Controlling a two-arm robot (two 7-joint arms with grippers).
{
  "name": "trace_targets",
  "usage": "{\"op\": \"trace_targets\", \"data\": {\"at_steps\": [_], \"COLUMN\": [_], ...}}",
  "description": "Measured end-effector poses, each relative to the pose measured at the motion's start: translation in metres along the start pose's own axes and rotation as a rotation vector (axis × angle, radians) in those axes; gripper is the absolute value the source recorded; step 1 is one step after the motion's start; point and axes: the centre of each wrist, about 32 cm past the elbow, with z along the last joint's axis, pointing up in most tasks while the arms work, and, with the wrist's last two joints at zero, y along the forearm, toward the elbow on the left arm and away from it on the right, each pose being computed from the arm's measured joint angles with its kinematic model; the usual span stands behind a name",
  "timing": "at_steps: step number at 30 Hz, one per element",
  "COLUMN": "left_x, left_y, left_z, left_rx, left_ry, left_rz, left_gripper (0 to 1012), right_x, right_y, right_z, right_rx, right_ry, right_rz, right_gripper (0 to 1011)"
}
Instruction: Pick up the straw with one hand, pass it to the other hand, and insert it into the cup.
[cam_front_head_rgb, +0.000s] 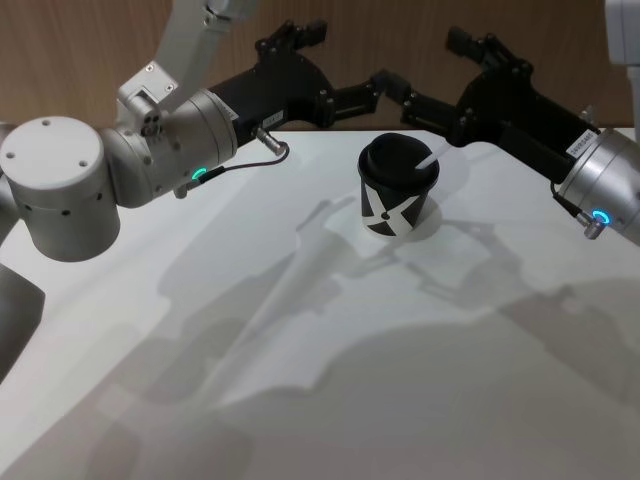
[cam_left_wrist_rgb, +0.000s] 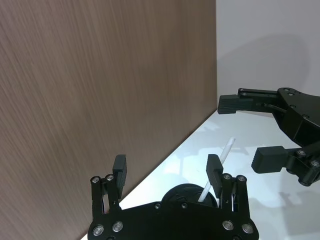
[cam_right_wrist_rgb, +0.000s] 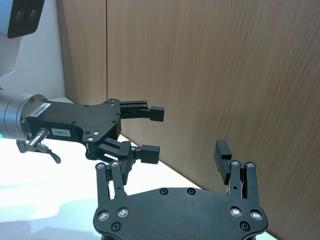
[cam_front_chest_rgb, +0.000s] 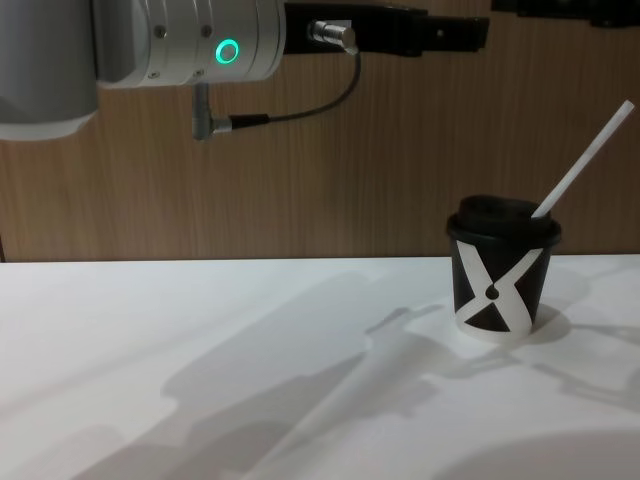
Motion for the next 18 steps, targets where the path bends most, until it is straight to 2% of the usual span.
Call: {"op": "trace_targets", "data": {"at_steps": [18], "left_x": [-0.0001], "left_y": [0.0003], "left_z": [0.0002], "left_rx": [-0.001], "left_ry": [0.000], "left_rz": [-0.001], "left_gripper": [1000], "right_x": [-0.0002], "right_y": [0.0005], "right_z": [-0.0001], "right_rx": [-0.001], "right_ry": [0.000], "right_rz": [0.001], "right_gripper": [1001]}}
